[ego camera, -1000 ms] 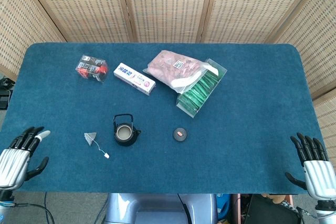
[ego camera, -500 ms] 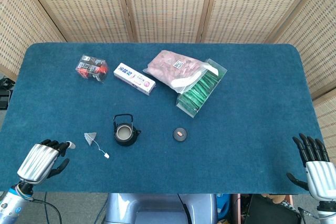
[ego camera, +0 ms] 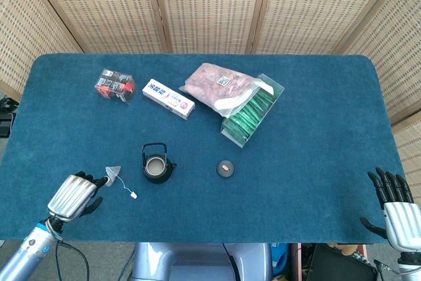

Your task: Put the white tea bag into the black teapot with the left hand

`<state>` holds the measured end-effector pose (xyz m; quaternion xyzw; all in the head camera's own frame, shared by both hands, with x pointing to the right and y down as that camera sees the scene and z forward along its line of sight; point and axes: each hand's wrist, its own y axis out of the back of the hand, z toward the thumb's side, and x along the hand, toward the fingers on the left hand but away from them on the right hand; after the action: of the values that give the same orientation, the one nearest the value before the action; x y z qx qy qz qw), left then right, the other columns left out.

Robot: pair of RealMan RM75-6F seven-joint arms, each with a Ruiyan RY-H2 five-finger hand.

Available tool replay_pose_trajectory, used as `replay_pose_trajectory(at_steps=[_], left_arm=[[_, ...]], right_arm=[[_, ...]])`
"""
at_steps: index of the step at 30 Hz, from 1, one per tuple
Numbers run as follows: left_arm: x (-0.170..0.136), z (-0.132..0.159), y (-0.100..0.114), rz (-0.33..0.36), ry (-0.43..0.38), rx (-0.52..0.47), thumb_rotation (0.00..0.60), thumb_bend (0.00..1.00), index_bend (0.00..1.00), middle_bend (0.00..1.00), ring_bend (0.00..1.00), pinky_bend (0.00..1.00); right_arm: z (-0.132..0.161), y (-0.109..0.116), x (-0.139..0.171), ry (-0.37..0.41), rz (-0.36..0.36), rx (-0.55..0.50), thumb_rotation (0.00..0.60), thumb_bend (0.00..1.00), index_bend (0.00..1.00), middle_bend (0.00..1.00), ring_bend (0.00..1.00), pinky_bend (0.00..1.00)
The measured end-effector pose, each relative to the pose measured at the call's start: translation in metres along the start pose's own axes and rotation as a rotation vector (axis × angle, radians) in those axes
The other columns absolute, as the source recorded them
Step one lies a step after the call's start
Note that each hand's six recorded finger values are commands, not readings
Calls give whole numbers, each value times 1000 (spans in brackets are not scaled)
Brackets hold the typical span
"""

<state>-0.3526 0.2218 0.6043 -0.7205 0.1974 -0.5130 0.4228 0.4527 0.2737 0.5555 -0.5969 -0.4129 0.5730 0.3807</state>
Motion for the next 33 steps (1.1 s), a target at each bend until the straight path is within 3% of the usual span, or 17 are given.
replay_pose_trajectory(at_steps=[9,33], left_arm=[[22,12,-18,-67,-20,40,600,382,463,685,585,513],[62,37,-57,-166,-23,64,600,383,471,688,590,513]], right_arm=[[-4,1,2,-12,-1,2,600,71,91,118,0,83],[-9,1,6,-32,-2,4,600,71,92,118,0,84]])
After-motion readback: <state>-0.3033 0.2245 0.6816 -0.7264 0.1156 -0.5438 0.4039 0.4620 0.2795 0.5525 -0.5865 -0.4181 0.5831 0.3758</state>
